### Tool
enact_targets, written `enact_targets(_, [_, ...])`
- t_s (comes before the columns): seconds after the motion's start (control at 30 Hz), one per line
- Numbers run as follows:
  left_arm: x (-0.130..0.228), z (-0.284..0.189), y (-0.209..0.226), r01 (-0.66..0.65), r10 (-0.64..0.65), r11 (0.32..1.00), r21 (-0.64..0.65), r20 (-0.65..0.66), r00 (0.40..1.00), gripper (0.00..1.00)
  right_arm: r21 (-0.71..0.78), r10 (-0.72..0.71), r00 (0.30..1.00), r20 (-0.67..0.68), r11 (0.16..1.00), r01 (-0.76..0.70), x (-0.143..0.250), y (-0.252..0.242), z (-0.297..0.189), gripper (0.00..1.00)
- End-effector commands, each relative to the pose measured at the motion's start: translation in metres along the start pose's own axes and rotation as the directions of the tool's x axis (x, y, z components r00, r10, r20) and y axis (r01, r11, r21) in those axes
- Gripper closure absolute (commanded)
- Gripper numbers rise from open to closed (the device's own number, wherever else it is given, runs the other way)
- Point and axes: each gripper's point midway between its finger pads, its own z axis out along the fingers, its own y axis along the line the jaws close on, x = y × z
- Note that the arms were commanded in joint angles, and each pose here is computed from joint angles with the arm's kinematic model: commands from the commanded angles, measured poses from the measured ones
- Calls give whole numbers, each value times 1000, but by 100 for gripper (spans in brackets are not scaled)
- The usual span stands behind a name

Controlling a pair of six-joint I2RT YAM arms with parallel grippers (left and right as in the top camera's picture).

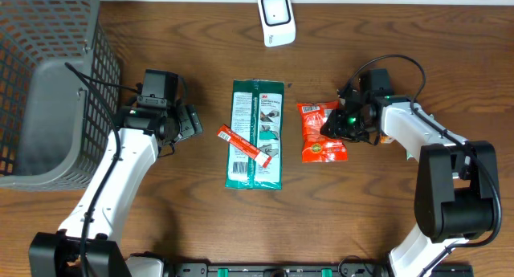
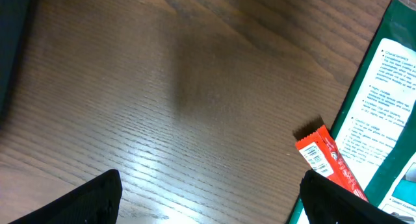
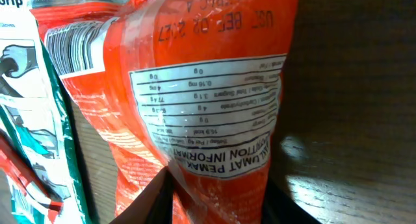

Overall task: Scan the item barcode
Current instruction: 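Grasp the red snack packet with the right gripper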

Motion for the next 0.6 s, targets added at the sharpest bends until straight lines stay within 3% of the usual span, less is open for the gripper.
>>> enact_targets(0.0, [-4,-1,1,8,-8,1000,-7,8,1000,11,2,-4,1000,-4,1000,4,4,-5,-1,73])
enact_targets(0.07, [-4,-1,1,8,-8,1000,-7,8,1000,12,-13,-46,999,18,999,46,0,-1,-9,89])
enact_targets(0.13, [-4,-1,1,9,-8,1000,-6,8,1000,11,-31,-96,995,36,995,97,-2,4,-16,99])
enact_targets(0.3, [-4,-1,1,9,-8,1000,-6,8,1000,12,-27,-203,977,67,978,205,-4,11,-29,99])
enact_targets(0.57, [-4,-1,1,8,-8,1000,-7,8,1000,12,-27,-228,974,5,973,228,12,9,-30,99])
